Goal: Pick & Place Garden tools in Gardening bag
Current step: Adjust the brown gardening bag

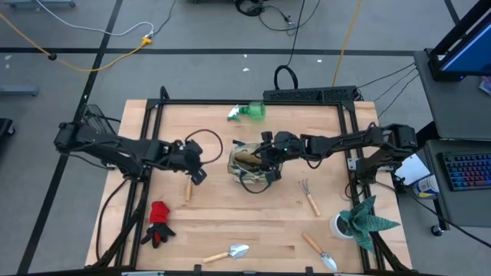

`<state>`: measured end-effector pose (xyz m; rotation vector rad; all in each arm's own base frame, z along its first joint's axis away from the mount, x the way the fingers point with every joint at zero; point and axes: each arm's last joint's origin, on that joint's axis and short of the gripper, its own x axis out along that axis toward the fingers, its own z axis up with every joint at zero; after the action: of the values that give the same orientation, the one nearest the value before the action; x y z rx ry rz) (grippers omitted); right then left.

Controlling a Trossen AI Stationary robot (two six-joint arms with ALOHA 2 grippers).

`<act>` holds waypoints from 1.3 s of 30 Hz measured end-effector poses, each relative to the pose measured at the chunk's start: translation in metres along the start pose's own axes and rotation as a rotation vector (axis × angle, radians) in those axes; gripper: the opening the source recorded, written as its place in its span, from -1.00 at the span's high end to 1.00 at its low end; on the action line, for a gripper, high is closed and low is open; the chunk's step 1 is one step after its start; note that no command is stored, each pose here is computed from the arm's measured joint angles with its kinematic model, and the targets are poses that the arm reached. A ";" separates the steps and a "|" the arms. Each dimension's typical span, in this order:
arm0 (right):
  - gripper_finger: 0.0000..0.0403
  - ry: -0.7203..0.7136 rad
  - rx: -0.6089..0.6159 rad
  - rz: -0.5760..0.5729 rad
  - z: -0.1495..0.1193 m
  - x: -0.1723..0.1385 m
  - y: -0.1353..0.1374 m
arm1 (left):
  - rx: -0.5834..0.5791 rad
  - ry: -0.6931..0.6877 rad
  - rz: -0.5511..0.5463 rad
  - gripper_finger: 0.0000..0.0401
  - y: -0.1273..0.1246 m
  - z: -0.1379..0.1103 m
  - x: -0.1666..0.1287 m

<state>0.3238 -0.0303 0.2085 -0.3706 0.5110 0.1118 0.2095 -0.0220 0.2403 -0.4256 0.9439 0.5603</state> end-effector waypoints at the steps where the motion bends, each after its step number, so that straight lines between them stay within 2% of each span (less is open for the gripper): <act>1: 0.13 -0.016 0.000 -0.007 -0.003 0.000 0.001 | -0.014 0.029 -0.005 0.44 -0.002 -0.002 0.002; 8: 0.02 -0.193 -0.053 -0.086 -0.014 -0.002 0.007 | -0.043 0.113 0.016 0.44 -0.015 -0.015 0.013; 15: -0.23 -0.285 0.064 -0.110 -0.011 -0.005 0.006 | -0.032 0.123 0.013 0.44 -0.020 -0.020 0.014; 24: -0.28 -0.218 0.086 -0.077 -0.016 -0.005 0.008 | -0.018 0.122 0.006 0.44 -0.022 -0.022 0.013; 33: -0.23 -0.329 0.092 -0.075 0.000 -0.017 0.008 | -0.006 0.094 0.026 0.44 -0.022 -0.021 0.013; 36: -0.22 -0.266 0.124 -0.048 -0.006 -0.015 0.010 | 0.028 0.071 0.033 0.44 -0.022 -0.020 0.013; 39: -0.22 -0.260 0.124 -0.048 -0.007 -0.015 0.010 | 0.098 -0.022 0.028 0.44 -0.026 -0.015 0.013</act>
<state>0.3057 -0.0235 0.2068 -0.2419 0.2507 0.0797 0.2222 -0.0470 0.2243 -0.3184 0.9530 0.5412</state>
